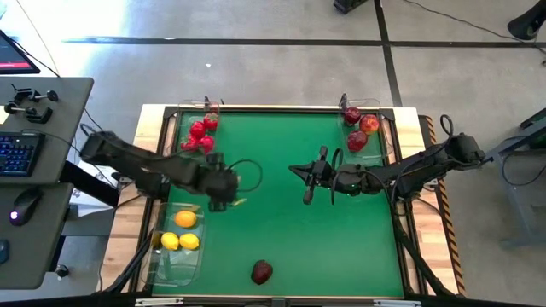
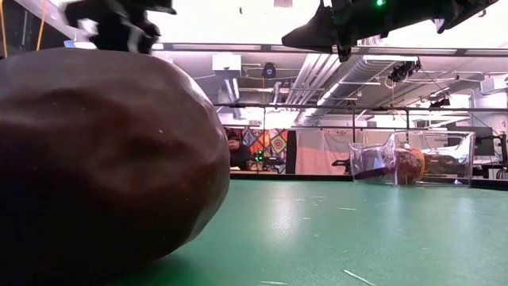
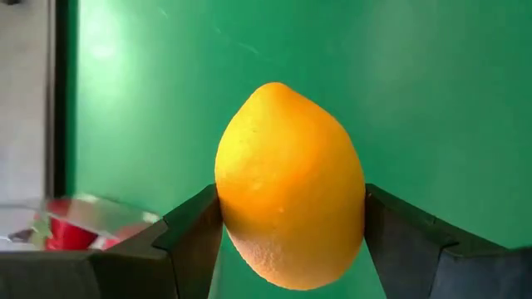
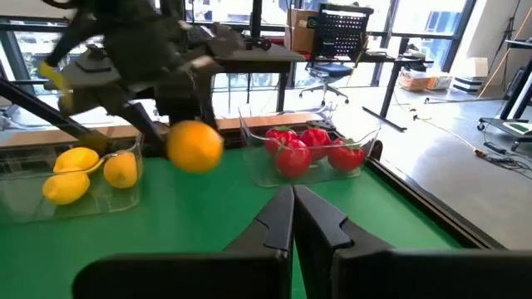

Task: Sort produce into baskets
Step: Put the lemon into the bottom bin

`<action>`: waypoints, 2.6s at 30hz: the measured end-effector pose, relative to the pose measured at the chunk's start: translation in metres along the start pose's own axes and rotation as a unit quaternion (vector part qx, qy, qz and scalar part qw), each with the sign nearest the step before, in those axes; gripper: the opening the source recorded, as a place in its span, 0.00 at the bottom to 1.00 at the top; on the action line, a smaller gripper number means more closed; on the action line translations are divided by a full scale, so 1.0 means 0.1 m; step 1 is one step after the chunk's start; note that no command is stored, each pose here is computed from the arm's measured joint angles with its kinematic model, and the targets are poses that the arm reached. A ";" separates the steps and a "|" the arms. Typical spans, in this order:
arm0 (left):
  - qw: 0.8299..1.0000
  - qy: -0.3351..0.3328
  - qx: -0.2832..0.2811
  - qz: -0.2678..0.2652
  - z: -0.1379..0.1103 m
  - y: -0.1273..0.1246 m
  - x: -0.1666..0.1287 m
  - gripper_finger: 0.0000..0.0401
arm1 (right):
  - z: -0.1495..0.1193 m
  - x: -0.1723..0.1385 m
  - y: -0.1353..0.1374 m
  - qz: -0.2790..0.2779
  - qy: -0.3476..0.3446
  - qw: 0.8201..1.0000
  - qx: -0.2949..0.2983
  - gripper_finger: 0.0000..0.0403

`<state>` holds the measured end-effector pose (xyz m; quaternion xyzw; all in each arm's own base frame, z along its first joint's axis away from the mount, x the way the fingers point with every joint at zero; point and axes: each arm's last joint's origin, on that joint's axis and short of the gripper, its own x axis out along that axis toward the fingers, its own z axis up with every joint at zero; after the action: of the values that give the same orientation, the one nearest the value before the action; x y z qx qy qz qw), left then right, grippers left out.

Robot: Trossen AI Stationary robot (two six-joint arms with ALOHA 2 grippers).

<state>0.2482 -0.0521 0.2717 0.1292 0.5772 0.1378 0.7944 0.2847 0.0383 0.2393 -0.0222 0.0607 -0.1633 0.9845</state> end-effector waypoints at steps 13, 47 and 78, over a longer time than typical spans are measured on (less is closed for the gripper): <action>0.985 0.024 -0.043 -0.168 -0.64 -0.40 -0.64 0.59 | 0.00 0.00 0.00 0.002 0.001 1.000 -0.002 0.00; 0.972 0.094 -0.151 -0.151 -1.29 -1.42 -0.85 0.60 | 0.00 0.00 0.00 -0.001 0.001 1.000 -0.002 0.00; 0.949 0.208 -0.118 -0.205 -1.35 -1.49 -0.37 0.60 | 0.00 0.00 0.00 0.002 0.001 1.000 -0.002 0.00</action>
<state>0.1191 -0.1978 0.2092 -0.1180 0.7233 0.0623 0.6776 0.2848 0.0384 0.2392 -0.0242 0.0618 -0.1608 0.9848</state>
